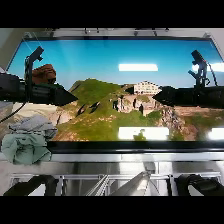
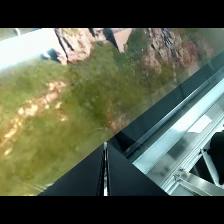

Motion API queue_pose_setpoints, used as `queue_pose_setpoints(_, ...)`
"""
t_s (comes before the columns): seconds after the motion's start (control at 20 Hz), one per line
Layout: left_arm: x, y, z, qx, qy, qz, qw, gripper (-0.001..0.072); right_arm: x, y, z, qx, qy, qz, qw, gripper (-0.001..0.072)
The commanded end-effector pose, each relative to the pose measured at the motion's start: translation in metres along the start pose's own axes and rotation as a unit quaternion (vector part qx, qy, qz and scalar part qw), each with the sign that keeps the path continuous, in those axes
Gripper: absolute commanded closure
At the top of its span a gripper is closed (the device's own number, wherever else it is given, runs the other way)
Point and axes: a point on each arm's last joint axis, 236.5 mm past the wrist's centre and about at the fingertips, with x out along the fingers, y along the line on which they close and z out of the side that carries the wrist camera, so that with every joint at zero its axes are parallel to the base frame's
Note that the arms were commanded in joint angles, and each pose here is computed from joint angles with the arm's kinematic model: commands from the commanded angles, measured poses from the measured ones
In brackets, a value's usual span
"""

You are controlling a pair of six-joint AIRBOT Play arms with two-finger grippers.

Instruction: Fold the shirts.

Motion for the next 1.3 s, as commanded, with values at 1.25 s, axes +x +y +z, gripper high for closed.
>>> queue_pose_setpoints(1.25,-0.118,0.15,0.13,0.037,-0.161,0.297,0.94,0.0428,0.048,-0.108,0.068,0.071,-0.047,-0.074,0.994,0.0695)
